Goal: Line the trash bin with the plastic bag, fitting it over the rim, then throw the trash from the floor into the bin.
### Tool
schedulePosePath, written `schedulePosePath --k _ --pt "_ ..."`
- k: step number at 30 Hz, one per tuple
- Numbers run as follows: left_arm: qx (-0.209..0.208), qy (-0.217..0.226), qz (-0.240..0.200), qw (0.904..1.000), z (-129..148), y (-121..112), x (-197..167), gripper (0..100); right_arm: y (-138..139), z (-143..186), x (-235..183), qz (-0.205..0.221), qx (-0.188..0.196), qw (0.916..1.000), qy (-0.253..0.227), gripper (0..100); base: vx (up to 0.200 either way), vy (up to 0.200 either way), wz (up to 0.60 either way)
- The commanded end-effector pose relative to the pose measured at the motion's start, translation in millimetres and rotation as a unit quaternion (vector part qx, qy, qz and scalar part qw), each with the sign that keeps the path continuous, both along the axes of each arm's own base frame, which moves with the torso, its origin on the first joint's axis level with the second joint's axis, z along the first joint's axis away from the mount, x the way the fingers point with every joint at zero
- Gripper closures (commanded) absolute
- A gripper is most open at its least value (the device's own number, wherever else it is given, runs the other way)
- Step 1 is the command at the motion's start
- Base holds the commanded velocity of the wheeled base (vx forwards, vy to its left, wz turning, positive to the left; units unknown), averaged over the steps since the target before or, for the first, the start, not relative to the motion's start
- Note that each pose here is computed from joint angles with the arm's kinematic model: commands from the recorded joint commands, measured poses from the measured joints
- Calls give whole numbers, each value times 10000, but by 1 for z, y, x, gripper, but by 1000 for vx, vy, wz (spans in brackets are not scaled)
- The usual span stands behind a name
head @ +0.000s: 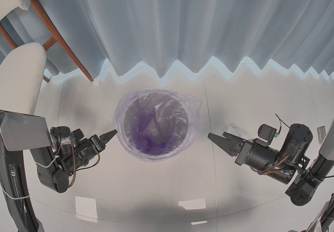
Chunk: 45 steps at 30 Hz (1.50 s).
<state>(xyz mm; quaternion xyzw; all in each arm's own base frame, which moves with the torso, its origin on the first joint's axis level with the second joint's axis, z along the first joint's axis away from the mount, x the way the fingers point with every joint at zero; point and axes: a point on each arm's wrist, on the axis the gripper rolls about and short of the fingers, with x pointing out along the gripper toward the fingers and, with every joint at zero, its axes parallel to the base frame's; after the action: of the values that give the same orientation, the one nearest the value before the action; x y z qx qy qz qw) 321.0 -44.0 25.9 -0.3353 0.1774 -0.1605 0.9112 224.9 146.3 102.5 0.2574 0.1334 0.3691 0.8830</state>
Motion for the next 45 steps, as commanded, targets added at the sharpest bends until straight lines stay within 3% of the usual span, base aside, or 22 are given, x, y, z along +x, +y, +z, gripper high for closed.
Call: schedulePosePath --k 1,15,27,31,37,45 --pt "22 238 20 9997 -16 2 2 0 1 -2 1 8 10 10000 -29 0 0 0 0" --pt "37 319 -20 9995 -33 -2 13 0 2 -1 0 25 -17 10000 -57 0 0 0 0" --pt "15 185 -41 9998 -31 -4 20 0 2 -2 0 41 -30 10000 -49 0 0 0 0" --pt "2 255 -35 9997 -41 -5 25 0 2 -2 0 41 -30 10000 -49 0 0 0 0" --pt "30 403 164 9990 -79 0 47 0 4 -7 1 49 -75 10000 22 0 0 0 0" --pt "74 467 313 9984 -90 1 51 0 4 -8 1 49 -91 9999 48 0 0 0 0"
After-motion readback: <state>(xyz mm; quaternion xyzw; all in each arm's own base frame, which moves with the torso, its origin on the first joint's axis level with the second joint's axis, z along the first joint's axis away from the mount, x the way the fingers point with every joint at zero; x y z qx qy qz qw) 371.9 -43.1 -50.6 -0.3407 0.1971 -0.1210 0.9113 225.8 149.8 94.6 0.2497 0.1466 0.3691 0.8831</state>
